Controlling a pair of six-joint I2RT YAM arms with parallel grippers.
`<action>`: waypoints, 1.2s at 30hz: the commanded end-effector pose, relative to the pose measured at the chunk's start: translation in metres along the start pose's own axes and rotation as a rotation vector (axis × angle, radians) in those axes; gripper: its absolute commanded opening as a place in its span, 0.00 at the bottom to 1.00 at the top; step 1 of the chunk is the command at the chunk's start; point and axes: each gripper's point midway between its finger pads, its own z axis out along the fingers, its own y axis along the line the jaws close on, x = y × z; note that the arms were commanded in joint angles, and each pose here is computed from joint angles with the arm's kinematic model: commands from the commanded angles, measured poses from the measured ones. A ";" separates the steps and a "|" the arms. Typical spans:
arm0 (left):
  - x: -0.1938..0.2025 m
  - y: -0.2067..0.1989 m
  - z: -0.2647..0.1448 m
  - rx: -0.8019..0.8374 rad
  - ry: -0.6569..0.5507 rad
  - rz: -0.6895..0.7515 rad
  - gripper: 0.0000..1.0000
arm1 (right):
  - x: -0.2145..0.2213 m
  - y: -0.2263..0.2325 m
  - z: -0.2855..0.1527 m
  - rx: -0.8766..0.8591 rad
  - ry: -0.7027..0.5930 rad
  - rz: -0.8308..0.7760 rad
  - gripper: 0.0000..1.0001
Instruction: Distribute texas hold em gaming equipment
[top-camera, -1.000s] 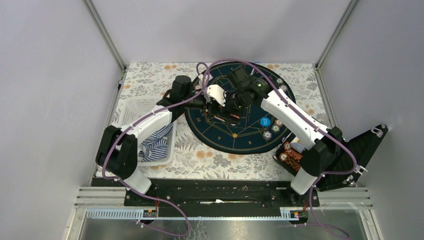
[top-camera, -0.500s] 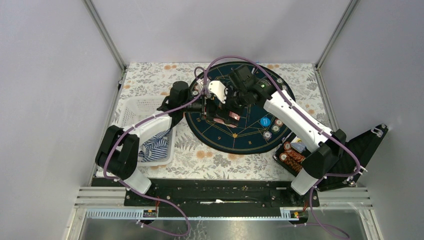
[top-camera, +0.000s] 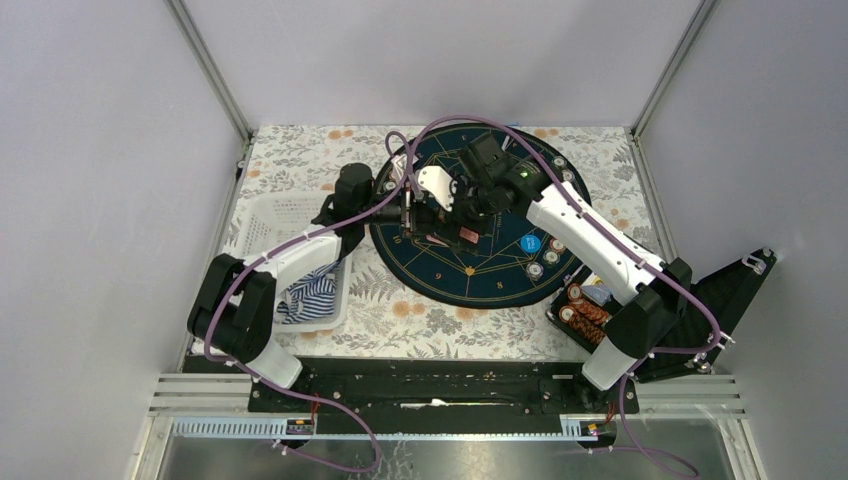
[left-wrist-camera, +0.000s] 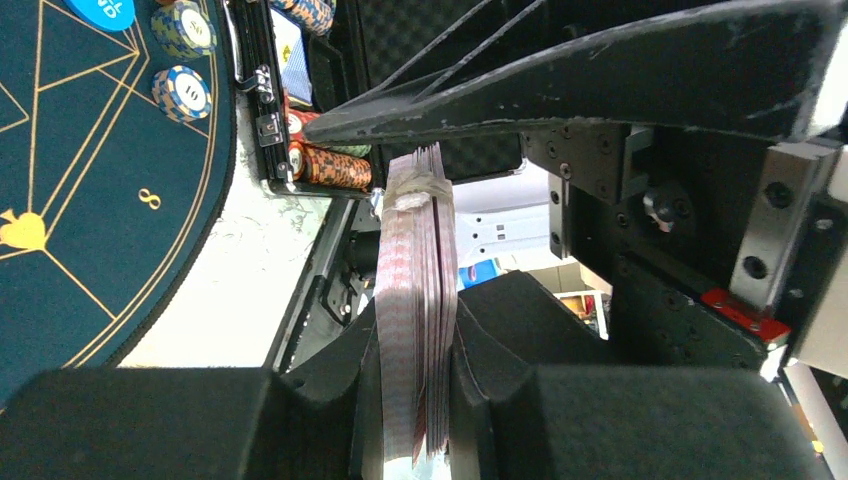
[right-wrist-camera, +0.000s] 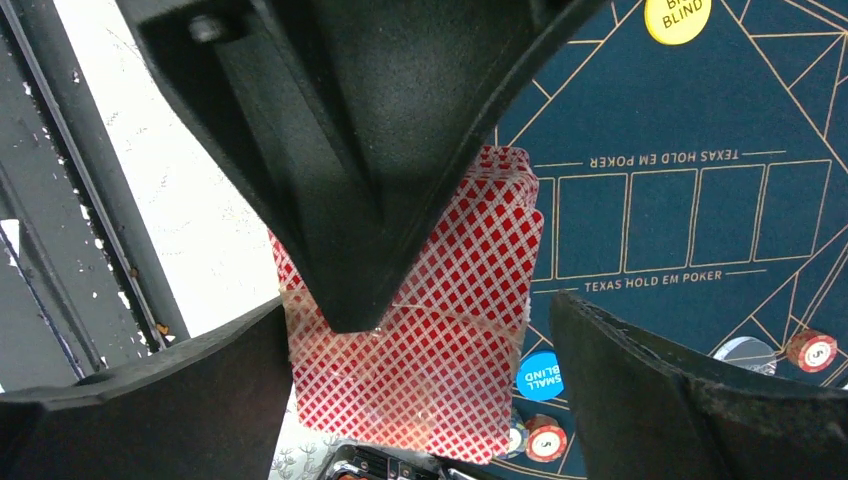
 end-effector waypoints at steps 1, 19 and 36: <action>-0.001 -0.037 -0.007 0.102 -0.003 0.105 0.08 | -0.001 -0.001 0.002 0.024 -0.001 -0.022 0.94; 0.008 -0.028 -0.006 0.084 0.023 0.086 0.55 | -0.017 0.007 -0.012 0.001 -0.081 -0.074 0.46; 0.002 -0.030 -0.013 0.109 0.024 0.128 0.13 | -0.058 -0.013 -0.051 0.100 -0.294 0.069 1.00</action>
